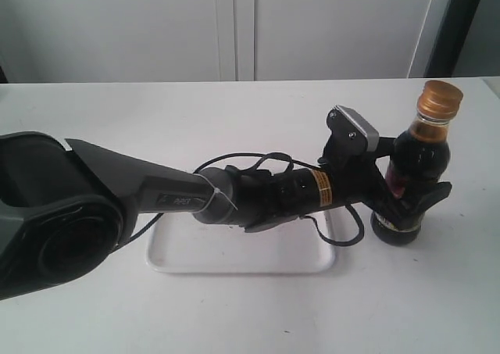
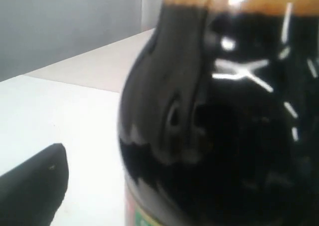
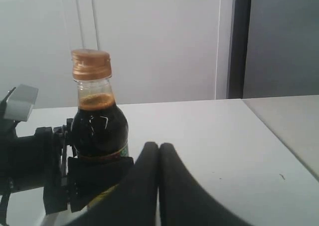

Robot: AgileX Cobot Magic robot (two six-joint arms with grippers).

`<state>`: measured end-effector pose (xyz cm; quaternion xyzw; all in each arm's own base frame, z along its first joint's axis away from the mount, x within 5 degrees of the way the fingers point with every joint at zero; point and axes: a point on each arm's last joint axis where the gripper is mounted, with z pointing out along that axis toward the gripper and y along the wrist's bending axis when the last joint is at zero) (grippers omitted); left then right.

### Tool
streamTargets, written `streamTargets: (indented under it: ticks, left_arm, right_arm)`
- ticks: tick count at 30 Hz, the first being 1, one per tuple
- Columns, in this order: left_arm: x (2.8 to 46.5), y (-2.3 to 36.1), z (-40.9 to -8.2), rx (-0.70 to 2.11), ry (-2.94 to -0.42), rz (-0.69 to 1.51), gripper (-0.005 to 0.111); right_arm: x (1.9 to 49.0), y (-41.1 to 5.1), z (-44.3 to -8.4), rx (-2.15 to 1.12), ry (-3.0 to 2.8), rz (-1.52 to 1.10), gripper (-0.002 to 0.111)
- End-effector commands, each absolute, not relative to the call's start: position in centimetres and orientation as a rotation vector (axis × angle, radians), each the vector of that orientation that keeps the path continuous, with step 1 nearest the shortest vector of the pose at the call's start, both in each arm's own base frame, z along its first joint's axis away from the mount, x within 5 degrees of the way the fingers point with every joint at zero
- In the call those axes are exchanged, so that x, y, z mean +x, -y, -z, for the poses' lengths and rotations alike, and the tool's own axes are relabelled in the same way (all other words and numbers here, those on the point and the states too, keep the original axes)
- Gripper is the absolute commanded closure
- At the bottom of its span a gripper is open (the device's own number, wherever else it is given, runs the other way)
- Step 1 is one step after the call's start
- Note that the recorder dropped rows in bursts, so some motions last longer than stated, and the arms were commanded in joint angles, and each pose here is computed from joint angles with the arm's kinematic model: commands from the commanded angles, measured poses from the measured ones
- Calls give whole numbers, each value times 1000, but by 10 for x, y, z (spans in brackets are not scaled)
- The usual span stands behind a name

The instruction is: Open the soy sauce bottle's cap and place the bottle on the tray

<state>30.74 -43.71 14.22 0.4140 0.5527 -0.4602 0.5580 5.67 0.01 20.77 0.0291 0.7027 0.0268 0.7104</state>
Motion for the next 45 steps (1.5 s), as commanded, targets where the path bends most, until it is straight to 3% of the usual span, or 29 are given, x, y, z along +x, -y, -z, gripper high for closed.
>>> streamTargets:
  ticks: [1,21,23,26,30,32,45]
  left_arm:
    - [307,446,-154,967,-1306,1063,2]
    - [312,458,-135,943,-1339,1060,4]
    - [312,458,-135,943,-1339,1060,12]
    - [312,458,-135,943,-1339,1060,38]
    - [312,458,-135,959,-1329,1050,88]
    - [311,459,-134,986,-1308,1028,106]
    - [293,469,-137,1082,-1182,974,107]
  right_arm:
    - [56,0,-207,59,-1556,-57,108]
    - [56,0,-206,56,-1565,-54,108]
    - [56,0,-206,56,-1565,-54,108]
    - [56,0,-206,56,-1565,-54,108]
    - [56,0,-207,56,-1556,-53,108]
    - [56,0,-207,57,-1547,-53,108]
    - [54,2,-228,148,-1317,-145,108]
